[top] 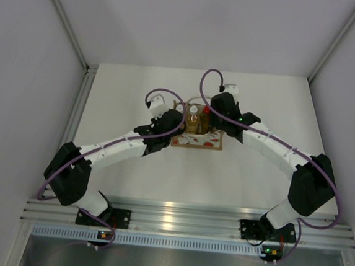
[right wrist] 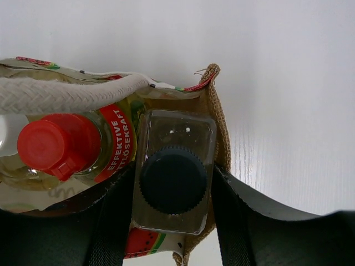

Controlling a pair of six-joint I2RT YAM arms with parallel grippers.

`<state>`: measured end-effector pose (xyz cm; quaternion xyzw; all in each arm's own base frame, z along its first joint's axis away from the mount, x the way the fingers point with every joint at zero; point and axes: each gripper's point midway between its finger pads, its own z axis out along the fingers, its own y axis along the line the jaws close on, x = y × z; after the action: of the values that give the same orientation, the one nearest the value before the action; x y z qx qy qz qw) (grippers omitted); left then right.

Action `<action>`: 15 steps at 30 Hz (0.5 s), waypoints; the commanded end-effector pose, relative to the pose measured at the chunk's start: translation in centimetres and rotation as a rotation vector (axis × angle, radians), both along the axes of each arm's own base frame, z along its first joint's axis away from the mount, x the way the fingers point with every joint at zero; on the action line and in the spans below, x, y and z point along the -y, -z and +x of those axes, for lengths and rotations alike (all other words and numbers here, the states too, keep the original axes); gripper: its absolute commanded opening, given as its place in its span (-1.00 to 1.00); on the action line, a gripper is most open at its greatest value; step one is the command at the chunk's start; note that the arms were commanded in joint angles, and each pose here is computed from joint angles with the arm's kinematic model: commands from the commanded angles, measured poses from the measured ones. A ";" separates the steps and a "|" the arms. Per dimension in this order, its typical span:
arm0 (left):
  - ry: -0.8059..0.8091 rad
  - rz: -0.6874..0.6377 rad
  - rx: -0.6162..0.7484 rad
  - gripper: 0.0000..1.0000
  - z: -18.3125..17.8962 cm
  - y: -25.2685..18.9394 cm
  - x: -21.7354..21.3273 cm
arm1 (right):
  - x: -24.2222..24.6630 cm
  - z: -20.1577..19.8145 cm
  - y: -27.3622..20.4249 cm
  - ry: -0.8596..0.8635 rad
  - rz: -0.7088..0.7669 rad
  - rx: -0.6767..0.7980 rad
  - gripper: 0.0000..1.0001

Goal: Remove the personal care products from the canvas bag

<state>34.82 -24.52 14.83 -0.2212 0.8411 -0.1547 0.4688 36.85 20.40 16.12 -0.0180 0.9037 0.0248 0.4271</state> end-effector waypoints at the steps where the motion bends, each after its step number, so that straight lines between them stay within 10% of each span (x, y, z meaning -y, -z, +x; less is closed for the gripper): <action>1: 0.081 0.053 -0.148 -1.00 -2.3 4.6 0.8 | -0.3 -3.0 4.2 -0.065 -0.077 -0.157 0.04; 7: 0.078 0.040 -0.138 -1.00 -2.4 4.1 0.7 | -0.3 -1.8 4.4 -0.054 -0.098 -0.154 -0.19; 11: 0.078 0.026 -0.132 -1.00 -2.5 3.7 0.7 | -0.4 -0.8 2.4 -0.046 -0.099 -0.102 -0.93; 15: 0.072 0.014 -0.125 -1.00 -2.5 3.3 0.6 | 0.0 -0.3 -0.3 -0.027 -0.088 -0.035 -1.00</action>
<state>34.77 -24.59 14.97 -0.2214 0.8408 -0.1579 0.4681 37.48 20.31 16.17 -0.0241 0.9054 0.0058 0.4238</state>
